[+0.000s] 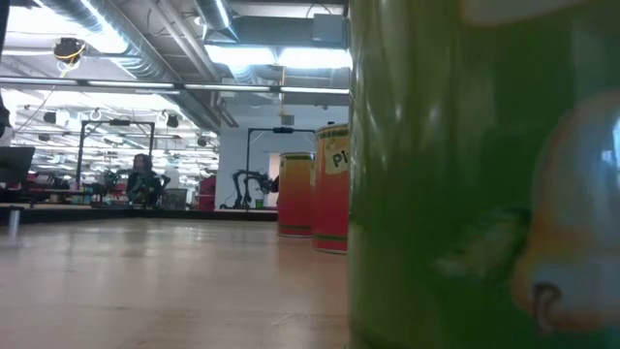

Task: Pick and place cans onto a shelf
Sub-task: Put the top canned pineapple on the shelf

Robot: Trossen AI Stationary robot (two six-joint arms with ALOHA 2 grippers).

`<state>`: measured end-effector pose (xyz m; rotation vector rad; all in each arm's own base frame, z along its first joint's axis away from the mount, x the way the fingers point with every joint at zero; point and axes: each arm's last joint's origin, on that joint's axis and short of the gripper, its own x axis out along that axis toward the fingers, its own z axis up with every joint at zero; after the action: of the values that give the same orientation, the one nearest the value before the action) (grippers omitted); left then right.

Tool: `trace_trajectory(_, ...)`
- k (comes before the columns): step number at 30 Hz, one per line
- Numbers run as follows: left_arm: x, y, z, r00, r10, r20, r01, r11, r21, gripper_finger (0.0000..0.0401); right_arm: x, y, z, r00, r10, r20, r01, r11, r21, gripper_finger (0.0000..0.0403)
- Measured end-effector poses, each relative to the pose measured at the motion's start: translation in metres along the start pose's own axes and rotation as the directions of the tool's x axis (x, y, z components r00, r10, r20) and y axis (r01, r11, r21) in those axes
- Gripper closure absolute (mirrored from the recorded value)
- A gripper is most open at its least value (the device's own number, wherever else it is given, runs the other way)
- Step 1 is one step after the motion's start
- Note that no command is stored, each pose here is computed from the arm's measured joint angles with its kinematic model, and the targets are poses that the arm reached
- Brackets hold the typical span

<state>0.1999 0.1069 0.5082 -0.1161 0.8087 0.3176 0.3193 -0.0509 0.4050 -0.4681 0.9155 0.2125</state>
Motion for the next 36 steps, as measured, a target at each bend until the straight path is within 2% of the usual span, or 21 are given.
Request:
trace_trajectory(3,-0.011,-0.003,-0.004,0.999,-0.039,0.031,0.039,0.999,0.005,0.0401,0.013,0.006,0.000,1.000,0.011,-0.006,-0.011,1.000,-0.014,0.0333)
trace_trajectory(6,-0.018,-0.004,-0.006,0.998,-0.035,0.048,0.035,0.999,0.007,0.0401,0.029,0.013,0.001,1.000,0.024,0.006,-0.024,0.999,-0.035,0.0316)
trace_trajectory(13,-0.028,-0.006,-0.011,0.997,-0.022,0.070,0.020,0.999,0.035,0.0401,0.077,0.033,-0.007,0.989,0.118,0.084,-0.113,0.991,-0.069,0.0311)
trace_trajectory(18,-0.035,-0.008,-0.013,0.995,-0.047,0.089,0.044,0.998,0.040,0.0401,0.105,0.043,-0.020,0.987,0.130,0.096,-0.123,0.989,-0.076,0.0311)
trace_trajectory(23,-0.024,-0.010,-0.015,0.983,-0.170,0.061,0.167,0.984,0.060,0.0401,0.121,0.049,-0.030,0.987,0.133,0.091,-0.126,0.989,-0.077,0.0311)
trace_trajectory(27,-0.008,-0.009,-0.019,0.985,-0.174,-0.008,0.174,0.984,0.048,0.0401,0.141,0.051,-0.034,0.986,0.161,0.051,-0.153,0.980,-0.125,0.0311)
trace_trajectory(30,0.003,-0.008,-0.021,0.983,-0.177,-0.054,0.179,0.983,0.035,0.0401,0.156,0.052,-0.038,0.983,0.182,0.015,-0.175,0.963,-0.204,0.0317)
trace_trajectory(33,0.007,-0.007,-0.022,0.981,-0.179,-0.068,0.181,0.983,0.031,0.0401,0.168,0.052,-0.040,0.985,0.173,-0.012,-0.170,0.946,-0.278,0.0324)
trace_trajectory(36,0.007,-0.007,-0.022,0.981,-0.179,-0.069,0.182,0.983,0.030,0.0401,0.173,0.052,-0.040,0.985,0.171,-0.013,-0.167,0.941,-0.295,0.0329)
